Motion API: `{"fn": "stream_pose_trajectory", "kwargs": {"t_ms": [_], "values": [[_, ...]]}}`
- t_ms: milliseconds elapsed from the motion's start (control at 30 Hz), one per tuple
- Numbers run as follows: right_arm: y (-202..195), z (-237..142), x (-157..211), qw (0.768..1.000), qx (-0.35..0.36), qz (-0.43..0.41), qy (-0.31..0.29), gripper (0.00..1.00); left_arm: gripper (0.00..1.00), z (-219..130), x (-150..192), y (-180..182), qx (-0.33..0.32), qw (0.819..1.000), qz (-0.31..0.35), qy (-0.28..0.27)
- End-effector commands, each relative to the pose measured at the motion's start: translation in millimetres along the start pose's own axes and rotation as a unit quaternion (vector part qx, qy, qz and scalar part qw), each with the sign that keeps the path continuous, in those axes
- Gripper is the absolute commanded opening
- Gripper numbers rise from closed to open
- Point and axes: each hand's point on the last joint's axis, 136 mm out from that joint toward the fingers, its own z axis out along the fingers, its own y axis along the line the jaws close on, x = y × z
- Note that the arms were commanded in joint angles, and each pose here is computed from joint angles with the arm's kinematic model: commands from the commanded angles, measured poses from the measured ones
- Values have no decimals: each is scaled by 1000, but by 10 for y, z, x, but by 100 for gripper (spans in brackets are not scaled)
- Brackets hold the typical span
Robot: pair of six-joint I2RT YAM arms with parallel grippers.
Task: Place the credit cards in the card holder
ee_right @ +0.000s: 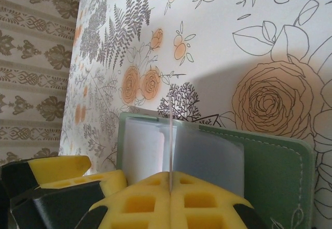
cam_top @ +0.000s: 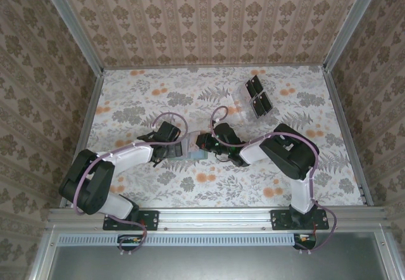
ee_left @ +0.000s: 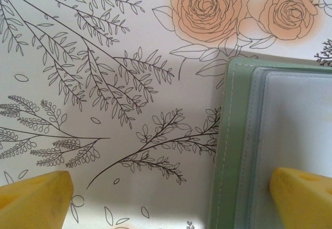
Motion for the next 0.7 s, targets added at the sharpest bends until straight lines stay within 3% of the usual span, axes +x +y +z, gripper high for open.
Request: {"fn": "stream_pose_trajectory", "kwargs": {"t_ms": [0,667], "values": [[19,35,-32,1000,-13,8,-10,0,100,21,182,101,-17,1000,3,25],[203,-49,-136,999,-35,4,-24,0,100,36,214,117,-18,999,1,26]]}}
